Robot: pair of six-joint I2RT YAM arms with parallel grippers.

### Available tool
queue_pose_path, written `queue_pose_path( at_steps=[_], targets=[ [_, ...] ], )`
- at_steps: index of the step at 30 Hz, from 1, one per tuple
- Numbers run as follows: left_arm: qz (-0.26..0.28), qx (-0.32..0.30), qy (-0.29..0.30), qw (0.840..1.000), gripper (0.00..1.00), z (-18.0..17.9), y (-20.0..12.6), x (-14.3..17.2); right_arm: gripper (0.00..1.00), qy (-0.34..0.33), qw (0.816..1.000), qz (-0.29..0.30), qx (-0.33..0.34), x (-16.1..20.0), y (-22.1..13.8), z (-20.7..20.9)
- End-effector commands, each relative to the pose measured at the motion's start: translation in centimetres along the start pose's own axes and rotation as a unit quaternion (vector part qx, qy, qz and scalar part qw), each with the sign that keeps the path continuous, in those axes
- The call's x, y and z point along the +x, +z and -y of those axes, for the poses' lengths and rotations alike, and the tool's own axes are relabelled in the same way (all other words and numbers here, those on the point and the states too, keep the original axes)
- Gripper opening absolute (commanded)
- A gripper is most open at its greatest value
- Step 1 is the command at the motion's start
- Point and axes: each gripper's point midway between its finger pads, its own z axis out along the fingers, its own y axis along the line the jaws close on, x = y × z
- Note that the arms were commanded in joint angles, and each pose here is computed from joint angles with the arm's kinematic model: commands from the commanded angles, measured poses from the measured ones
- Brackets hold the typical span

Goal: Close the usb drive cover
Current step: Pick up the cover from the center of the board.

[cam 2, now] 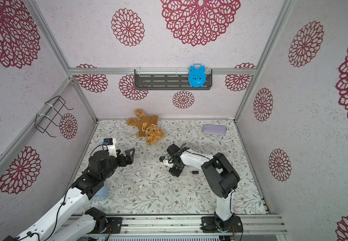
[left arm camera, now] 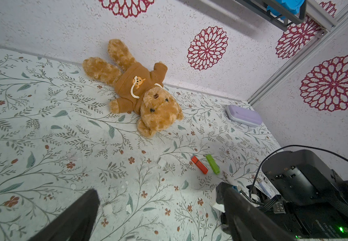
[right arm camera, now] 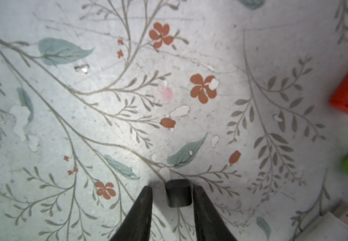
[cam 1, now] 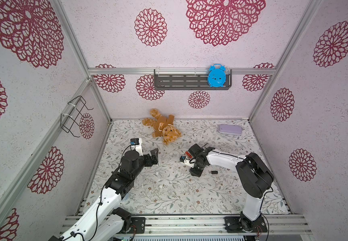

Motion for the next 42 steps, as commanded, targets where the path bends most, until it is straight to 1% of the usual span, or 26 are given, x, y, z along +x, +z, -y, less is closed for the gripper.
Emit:
queue_pose_path(
  at_steps=[1, 3, 6, 12, 14, 17, 21, 27, 31, 34, 37, 40, 42],
  targets=[
    [0.004, 0.002, 0.002, 1.0, 0.97, -0.2, 0.0, 0.0, 0.34, -0.005, 1.0, -0.027, -0.014, 1.8, 0.3, -0.5],
    [0.004, 0.002, 0.002, 1.0, 0.97, -0.2, 0.0, -0.1, 0.32, -0.005, 0.999, -0.028, -0.016, 1.8, 0.4, -0.6],
    [0.001, 0.002, 0.001, 1.0, 0.97, -0.2, 0.0, 0.0, 0.31, -0.004, 0.999, -0.031, -0.012, 2.0, 0.3, -0.5],
    [0.001, 0.002, 0.0, 1.0, 0.97, -0.2, 0.1, 0.1, 0.27, -0.006, 1.0, -0.018, 0.002, 1.7, -0.3, -0.2],
    [0.002, 0.002, -0.001, 1.0, 0.97, -0.3, 0.1, 0.1, 0.24, -0.005, 1.0, -0.015, 0.008, 1.6, -0.4, -0.1],
    [0.0, 0.003, -0.003, 1.0, 0.97, -0.2, 0.1, 0.2, 0.24, -0.007, 1.0, -0.01, 0.014, 1.5, -0.4, -0.2],
    [-0.002, 0.003, -0.007, 1.0, 0.97, -0.3, 0.2, 0.4, 0.22, -0.005, 1.0, 0.006, 0.025, 1.2, -0.6, 0.0],
    [-0.008, 0.01, -0.011, 1.0, 0.97, -0.1, 0.6, 0.7, 0.21, -0.002, 0.999, 0.028, 0.024, 0.6, -1.0, -0.3],
    [-0.02, 0.018, -0.018, 0.999, 0.97, 0.2, 1.0, 1.3, 0.21, -0.003, 0.997, 0.068, 0.02, -0.6, -2.3, -0.6],
    [-0.039, 0.038, -0.027, 0.998, 0.97, 0.8, 1.7, 2.3, 0.21, -0.005, 0.994, 0.109, 0.019, -2.0, -3.9, -0.9],
    [-0.072, 0.063, -0.048, 0.994, 0.97, 1.5, 2.9, 3.6, 0.21, -0.01, 0.988, 0.152, 0.018, -3.3, -5.5, -1.4],
    [-0.121, 0.108, -0.077, 0.984, 1.0, 3.0, 4.3, 5.3, 0.21, -0.016, 0.981, 0.192, 0.019, -4.2, -6.9, -1.9],
    [-0.155, 0.143, -0.098, 0.973, 0.97, 4.3, 5.4, 6.3, 0.21, -0.019, 0.977, 0.21, 0.022, -4.6, -7.6, -2.1]
  ],
)
